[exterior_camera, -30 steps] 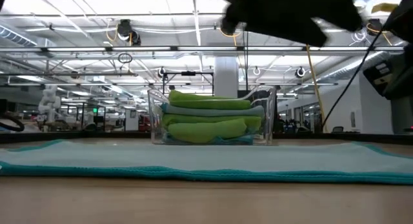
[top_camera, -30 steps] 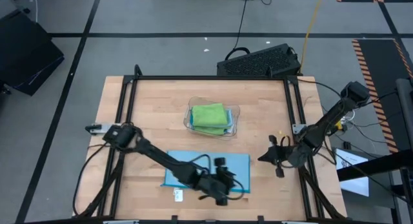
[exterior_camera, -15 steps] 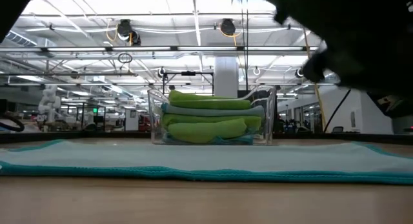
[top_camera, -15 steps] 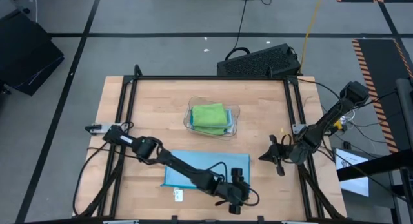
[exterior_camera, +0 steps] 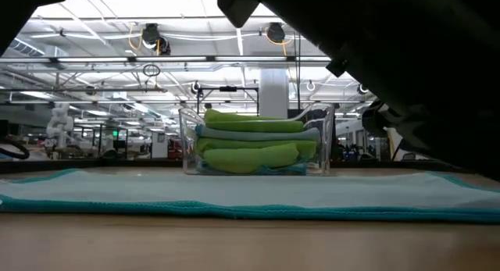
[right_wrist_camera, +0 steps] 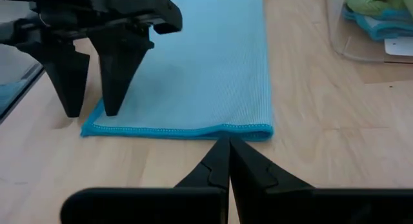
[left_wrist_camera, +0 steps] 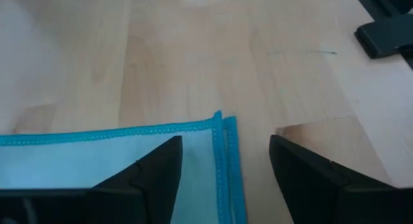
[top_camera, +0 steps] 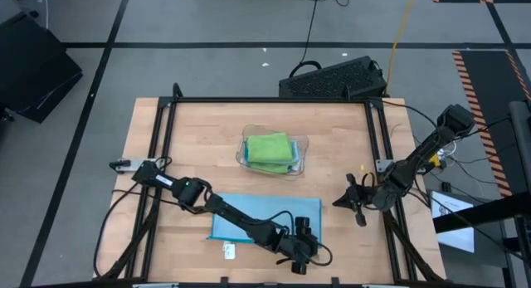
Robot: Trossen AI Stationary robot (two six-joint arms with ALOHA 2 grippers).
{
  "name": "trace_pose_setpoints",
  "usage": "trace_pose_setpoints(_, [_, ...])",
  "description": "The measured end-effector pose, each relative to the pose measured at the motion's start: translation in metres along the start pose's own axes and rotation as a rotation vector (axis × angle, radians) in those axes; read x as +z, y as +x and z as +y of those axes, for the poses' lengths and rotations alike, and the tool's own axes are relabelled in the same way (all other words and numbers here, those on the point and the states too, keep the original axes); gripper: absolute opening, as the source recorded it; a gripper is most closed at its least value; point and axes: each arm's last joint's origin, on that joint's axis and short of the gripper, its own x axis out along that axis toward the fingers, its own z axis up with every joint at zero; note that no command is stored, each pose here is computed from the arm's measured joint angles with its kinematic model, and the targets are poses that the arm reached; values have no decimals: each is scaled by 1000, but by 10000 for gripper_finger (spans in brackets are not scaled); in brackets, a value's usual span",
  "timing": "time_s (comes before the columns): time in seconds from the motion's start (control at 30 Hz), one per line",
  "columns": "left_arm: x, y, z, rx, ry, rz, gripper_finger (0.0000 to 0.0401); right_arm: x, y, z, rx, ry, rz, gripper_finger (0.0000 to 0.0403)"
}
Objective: Fold microfiber towels
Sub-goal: Fold the blue microfiber cloth
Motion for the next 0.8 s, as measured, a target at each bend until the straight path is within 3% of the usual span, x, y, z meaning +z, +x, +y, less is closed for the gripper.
trace_pose_setpoints(0.2, [-5,5,3,21,-78,17,201,1,0,1,27,-2,-1,2])
trace_pose_setpoints(0.4, [-10,7,18,50,-128,97,85,2,0,3,53,-4,1,2])
trace_pose_setpoints(0.53, [-15,12,24,35,-95,120,13,2,0,3,53,-10,2,2])
trace_pose_setpoints(0.7, [-10,6,18,-7,-41,116,14,1,1,3,61,-62,7,6])
trace_pose_setpoints(0.8, [-4,-2,13,-24,-31,110,6,2,4,7,87,-101,-9,31])
